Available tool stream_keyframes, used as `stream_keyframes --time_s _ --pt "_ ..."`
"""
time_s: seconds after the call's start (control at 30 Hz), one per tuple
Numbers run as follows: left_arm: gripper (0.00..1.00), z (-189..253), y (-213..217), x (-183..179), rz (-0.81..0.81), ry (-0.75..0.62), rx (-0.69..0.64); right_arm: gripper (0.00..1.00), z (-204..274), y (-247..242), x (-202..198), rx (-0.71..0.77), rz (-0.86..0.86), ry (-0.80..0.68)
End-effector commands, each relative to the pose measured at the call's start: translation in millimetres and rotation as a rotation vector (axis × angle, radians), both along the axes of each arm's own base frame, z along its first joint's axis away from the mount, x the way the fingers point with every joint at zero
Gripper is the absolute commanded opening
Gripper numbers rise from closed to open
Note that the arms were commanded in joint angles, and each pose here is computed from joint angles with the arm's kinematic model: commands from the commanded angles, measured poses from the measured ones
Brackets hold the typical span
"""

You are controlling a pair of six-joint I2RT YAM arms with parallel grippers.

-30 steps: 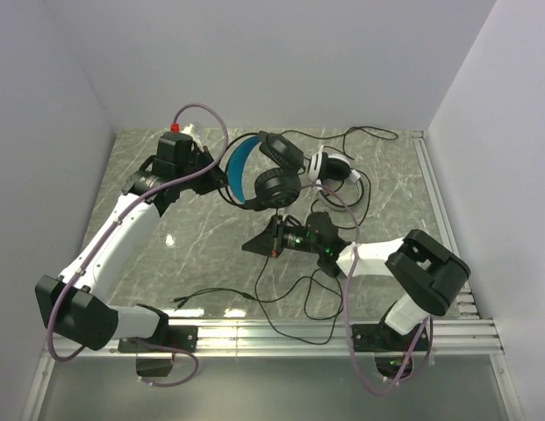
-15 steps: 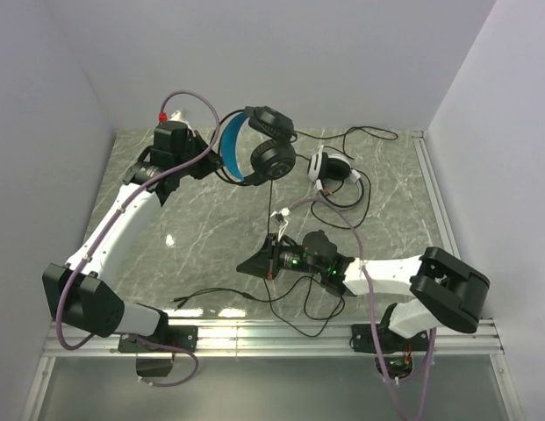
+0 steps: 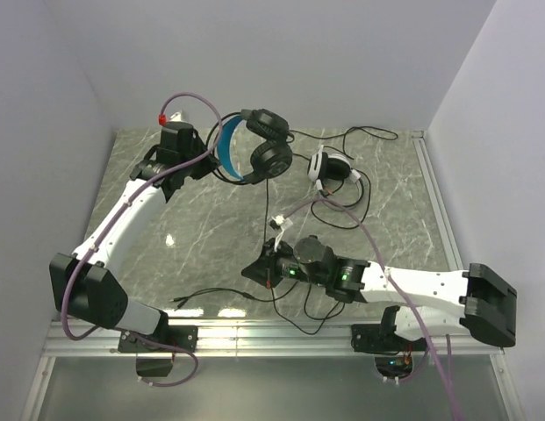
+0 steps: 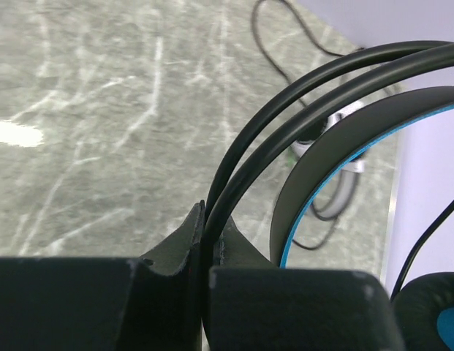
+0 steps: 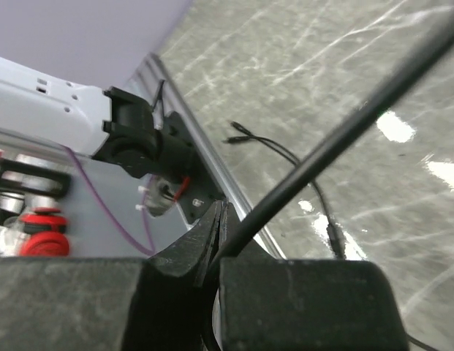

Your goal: Wrap the headphones

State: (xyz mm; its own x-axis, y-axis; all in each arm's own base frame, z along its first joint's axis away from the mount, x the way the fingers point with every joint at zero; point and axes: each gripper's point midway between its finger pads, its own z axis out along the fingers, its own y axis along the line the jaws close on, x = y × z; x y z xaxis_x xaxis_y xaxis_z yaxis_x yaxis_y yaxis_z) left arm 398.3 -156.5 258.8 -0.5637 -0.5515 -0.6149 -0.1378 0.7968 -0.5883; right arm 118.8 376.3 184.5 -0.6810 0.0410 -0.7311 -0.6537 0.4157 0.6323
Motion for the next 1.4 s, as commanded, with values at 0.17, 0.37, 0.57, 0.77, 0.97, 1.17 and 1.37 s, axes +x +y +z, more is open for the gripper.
stream_keyframes --time_s 0.17,0.37,0.57,0.77,0.97,1.17,1.37 --pt "0.0 9 6 13 0.062 -0.074 0.072 0.0 78 -4 -3 -0.097 0.083 -0.202" --pt "0.0 -21 -8 8 0.033 -0.037 0.135 0.0 154 8 -10 0.007 0.198 -0.262" --pt "0.0 -40 -16 0 0.029 -0.031 0.19 0.0 210 10 11 0.085 0.216 -0.275" --pt "0.0 -47 -18 -7 0.015 -0.049 0.204 0.02 242 -3 40 0.152 0.178 -0.277" --pt "0.0 -58 -19 -12 0.012 -0.033 0.25 0.03 259 -11 63 0.187 0.163 -0.265" --pt "0.0 -67 -19 -11 0.006 -0.016 0.261 0.07 268 -11 63 0.252 0.207 -0.242" --pt "0.0 -71 -20 -11 0.003 -0.014 0.271 0.09 281 -13 67 0.285 0.206 -0.236"
